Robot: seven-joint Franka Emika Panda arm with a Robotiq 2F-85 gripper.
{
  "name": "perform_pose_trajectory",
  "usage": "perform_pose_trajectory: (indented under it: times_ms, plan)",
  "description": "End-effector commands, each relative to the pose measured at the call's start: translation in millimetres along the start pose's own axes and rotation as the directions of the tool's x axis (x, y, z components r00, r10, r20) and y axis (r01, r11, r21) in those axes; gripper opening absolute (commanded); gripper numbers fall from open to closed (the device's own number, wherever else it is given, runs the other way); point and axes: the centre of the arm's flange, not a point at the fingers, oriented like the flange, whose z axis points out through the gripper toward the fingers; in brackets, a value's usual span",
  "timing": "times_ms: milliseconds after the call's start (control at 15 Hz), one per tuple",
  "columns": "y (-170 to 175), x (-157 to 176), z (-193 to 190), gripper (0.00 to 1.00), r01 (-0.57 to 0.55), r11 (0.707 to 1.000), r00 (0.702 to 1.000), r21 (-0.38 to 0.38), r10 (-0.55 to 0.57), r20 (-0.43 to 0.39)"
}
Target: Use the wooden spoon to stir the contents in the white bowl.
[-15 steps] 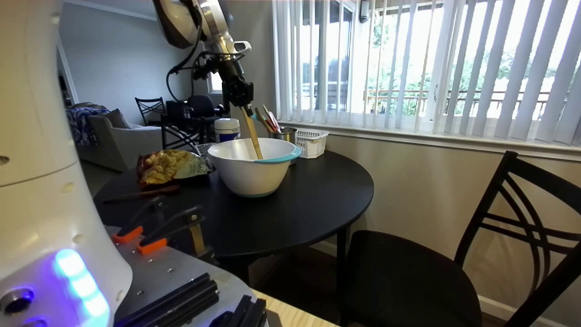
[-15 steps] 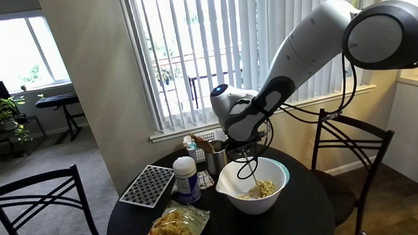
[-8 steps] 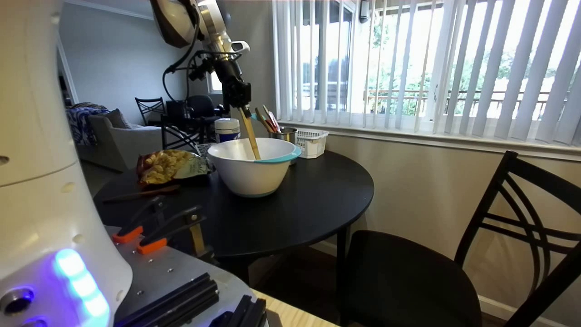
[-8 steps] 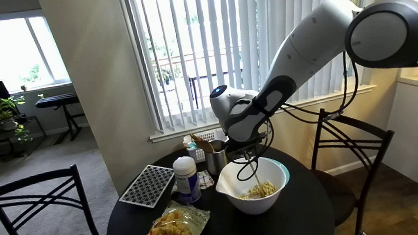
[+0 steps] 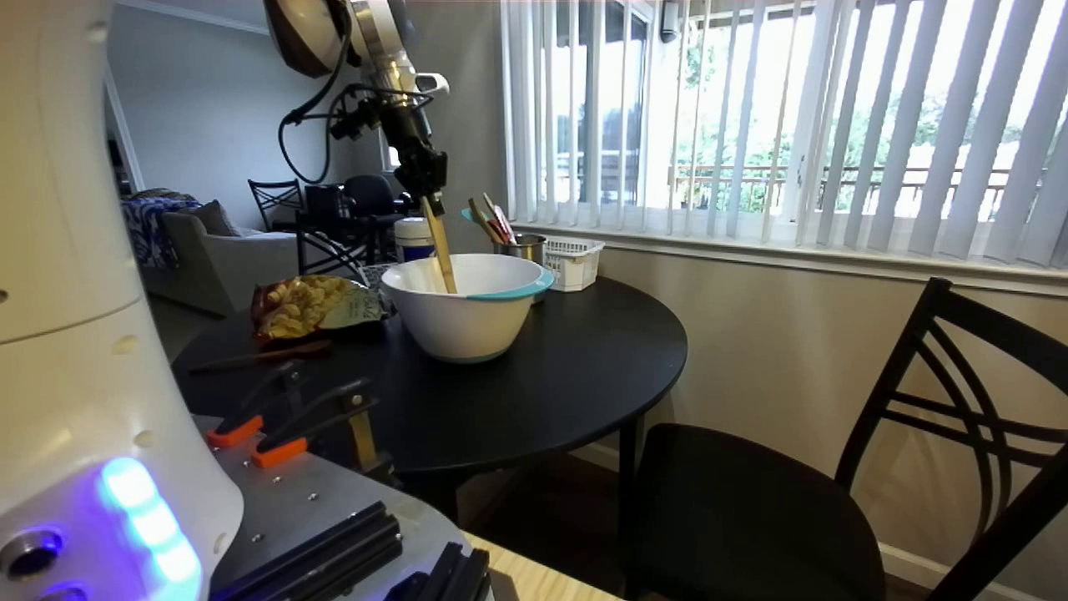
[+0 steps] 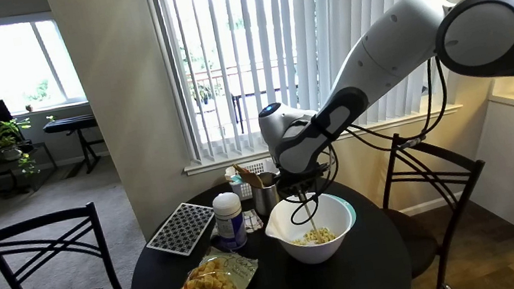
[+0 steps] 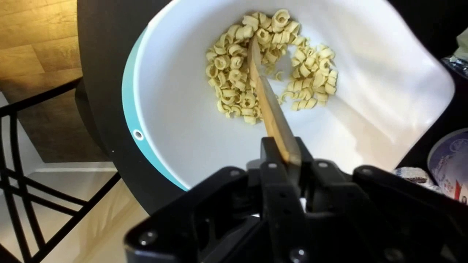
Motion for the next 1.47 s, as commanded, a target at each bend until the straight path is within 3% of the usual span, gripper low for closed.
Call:
perform_pose_trajectory:
  times_ms: [0,333,667,1133,1400]
  plan:
    - [-6,-10,6,0.03,-0.004,0.997,0.996,0.071,-0.003,0.093]
    - [-34,-1,-3,0.03,-0.021,0.994,0.992,0.106,0.008,0.126]
    - [-60,8,-10,0.03,0.011,0.992,0.996,0.127,-0.023,0.089]
    - [-53,23,-4,0.03,-0.03,0.997,0.997,0.07,0.025,0.072]
    - [-32,31,1,0.03,-0.117,0.991,0.991,0.062,0.113,0.074]
